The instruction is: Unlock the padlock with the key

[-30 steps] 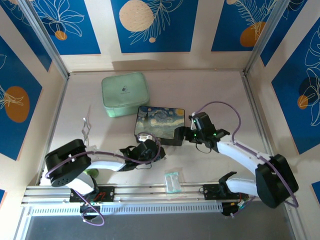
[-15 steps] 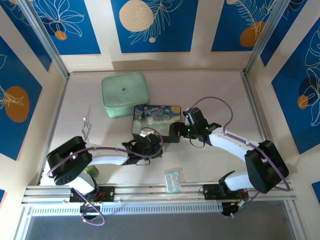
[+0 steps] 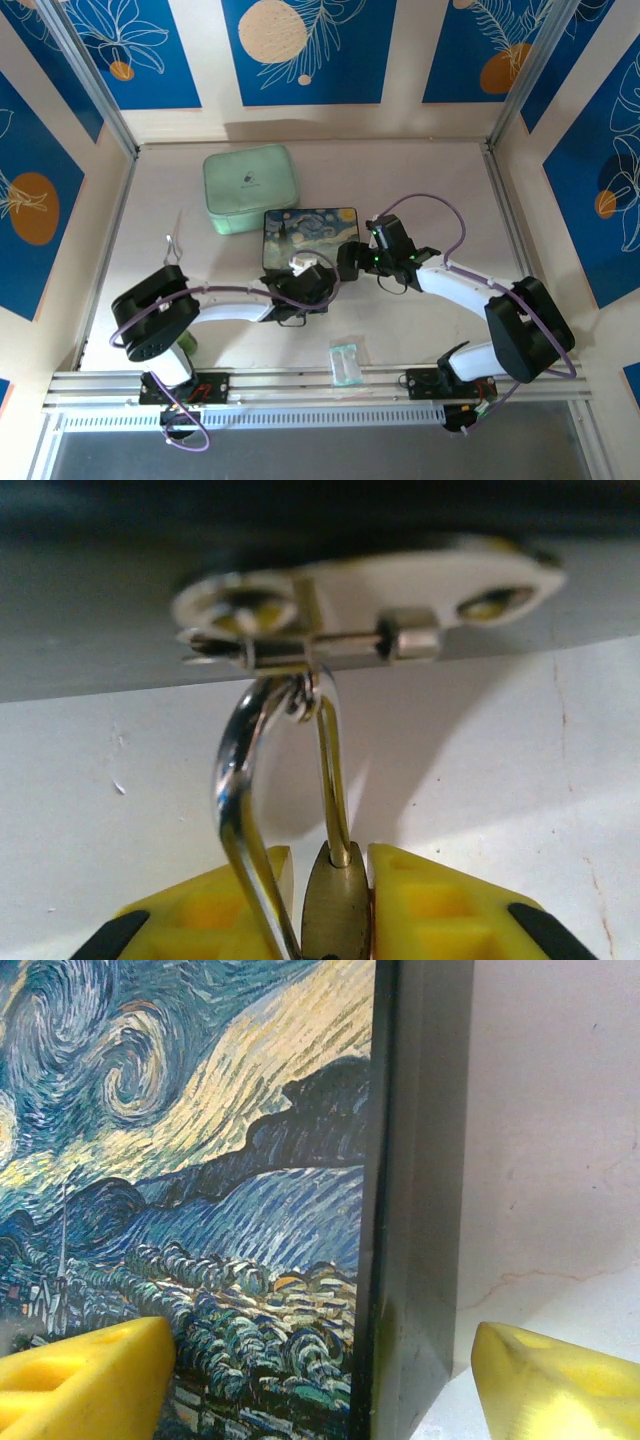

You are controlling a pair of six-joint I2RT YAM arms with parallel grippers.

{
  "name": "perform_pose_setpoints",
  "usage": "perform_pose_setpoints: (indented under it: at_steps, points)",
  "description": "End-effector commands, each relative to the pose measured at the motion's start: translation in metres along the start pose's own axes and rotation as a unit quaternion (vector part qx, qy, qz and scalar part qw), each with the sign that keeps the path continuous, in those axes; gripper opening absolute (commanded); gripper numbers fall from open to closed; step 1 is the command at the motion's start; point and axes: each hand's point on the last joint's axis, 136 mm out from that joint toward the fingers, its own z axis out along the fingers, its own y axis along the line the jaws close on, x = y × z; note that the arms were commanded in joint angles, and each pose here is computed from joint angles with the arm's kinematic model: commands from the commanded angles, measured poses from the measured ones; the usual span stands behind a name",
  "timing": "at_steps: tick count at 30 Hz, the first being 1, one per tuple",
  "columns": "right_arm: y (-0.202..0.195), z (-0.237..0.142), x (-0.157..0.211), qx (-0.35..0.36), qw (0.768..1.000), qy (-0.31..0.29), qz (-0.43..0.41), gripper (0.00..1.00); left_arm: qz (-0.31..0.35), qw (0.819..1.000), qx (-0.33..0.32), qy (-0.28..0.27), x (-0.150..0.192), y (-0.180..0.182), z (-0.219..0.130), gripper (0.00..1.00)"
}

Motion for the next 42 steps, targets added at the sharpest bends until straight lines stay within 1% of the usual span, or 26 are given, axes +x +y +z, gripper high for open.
perform_pose_setpoints:
  at_steps: [1,4,8,13,16,21,23,27,29,30,35,39,42]
  points:
    - [-0.042,0.01,0.054,0.068,0.994,0.087,0.013,0.78,0.058,0.992,-0.108,0.018,0.015,0.045,0.009,0.25]
    - [-0.043,0.011,0.056,0.07,0.993,0.09,0.015,0.78,0.082,0.988,-0.133,0.013,0.011,0.043,0.006,0.24]
    - [-0.045,0.01,0.058,0.07,0.993,0.092,0.016,0.78,0.104,0.981,-0.165,0.016,0.01,0.05,0.002,0.17]
    - [-0.046,0.01,0.059,0.071,0.993,0.093,0.019,0.78,0.13,0.973,-0.191,0.021,0.008,0.061,-0.009,0.11]
    - [-0.045,0.011,0.06,0.069,0.993,0.095,0.021,0.78,0.141,0.968,-0.205,0.024,0.006,0.067,-0.013,0.11]
    - [-0.045,0.013,0.061,0.067,0.993,0.097,0.022,0.78,0.173,0.948,-0.267,0.028,-0.002,0.079,-0.017,0.16]
    - [-0.046,0.013,0.062,0.068,0.992,0.099,0.024,0.78,0.175,0.949,-0.261,0.036,0.001,0.074,-0.012,0.17]
    - [-0.046,0.013,0.062,0.068,0.992,0.099,0.024,0.78,0.163,0.96,-0.225,0.038,0.007,0.06,-0.003,0.19]
    - [-0.046,0.012,0.062,0.068,0.992,0.099,0.025,0.78,0.16,0.962,-0.217,0.036,0.008,0.056,-0.003,0.26]
    - [-0.046,0.012,0.063,0.067,0.992,0.1,0.025,0.78,0.159,0.963,-0.216,0.034,0.007,0.055,-0.003,0.27]
    - [-0.046,0.016,0.065,0.062,0.992,0.103,0.03,0.78,0.166,0.967,-0.192,0.029,0.009,0.038,-0.002,0.27]
    - [-0.047,0.02,0.07,0.063,0.991,0.111,0.034,0.78,0.181,0.962,-0.203,0.028,0.013,0.027,-0.001,0.27]
    - [-0.047,0.021,0.07,0.061,0.991,0.112,0.035,0.78,0.178,0.964,-0.192,0.036,0.022,0.023,0.003,0.29]
